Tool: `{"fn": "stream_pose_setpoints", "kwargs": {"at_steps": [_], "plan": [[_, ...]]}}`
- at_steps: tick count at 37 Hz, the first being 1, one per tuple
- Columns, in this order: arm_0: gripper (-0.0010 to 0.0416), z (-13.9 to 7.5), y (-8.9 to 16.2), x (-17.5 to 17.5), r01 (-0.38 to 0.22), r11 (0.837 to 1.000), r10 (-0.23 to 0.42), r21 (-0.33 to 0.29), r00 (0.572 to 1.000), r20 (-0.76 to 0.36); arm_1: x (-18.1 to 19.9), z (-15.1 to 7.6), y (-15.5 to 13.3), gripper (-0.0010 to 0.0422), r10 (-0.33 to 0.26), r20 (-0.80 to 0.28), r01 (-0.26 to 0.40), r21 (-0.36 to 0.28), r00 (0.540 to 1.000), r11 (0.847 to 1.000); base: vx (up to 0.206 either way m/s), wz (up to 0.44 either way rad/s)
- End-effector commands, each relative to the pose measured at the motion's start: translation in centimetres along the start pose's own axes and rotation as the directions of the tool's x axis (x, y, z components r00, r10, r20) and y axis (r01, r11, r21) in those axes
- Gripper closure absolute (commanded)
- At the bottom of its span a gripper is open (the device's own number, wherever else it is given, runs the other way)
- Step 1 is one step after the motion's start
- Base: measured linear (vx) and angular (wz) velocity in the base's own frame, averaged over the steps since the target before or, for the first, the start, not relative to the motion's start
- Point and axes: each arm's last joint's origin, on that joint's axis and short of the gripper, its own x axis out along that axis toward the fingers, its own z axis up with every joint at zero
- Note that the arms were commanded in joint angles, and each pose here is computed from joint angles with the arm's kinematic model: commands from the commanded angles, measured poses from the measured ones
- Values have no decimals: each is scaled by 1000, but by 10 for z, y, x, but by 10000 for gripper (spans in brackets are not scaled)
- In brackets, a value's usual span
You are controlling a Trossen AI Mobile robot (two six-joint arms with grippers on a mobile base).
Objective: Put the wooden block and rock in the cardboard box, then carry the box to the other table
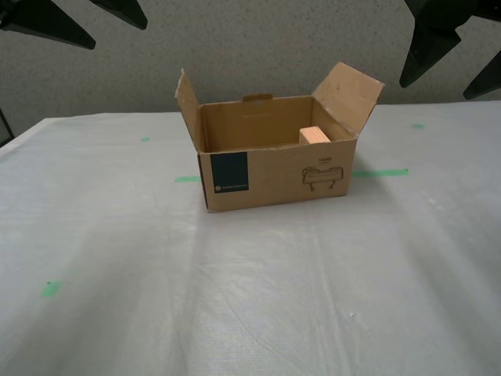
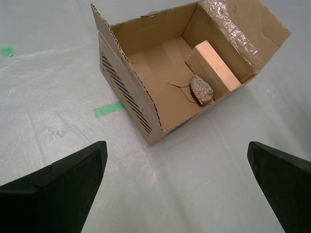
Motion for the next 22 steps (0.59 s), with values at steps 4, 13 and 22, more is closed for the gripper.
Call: {"fn": "stream_pose_setpoints", "kwargs": {"at_steps": [4, 13, 22], "plan": [[16, 0, 0, 0, 1, 1000, -1, 4, 1000, 1, 0, 0, 0, 16, -2, 0, 2, -2, 1000, 1000, 0, 0], [16, 0, 0, 0, 1, 1000, -1, 4, 1000, 1, 0, 0, 0, 16, -2, 0, 2, -2, 1000, 1000, 0, 0], [16, 0, 0, 0, 1, 1000, -1, 4, 1000, 1, 0, 0, 0, 16, -2, 0, 2, -2, 1000, 1000, 0, 0]]}}
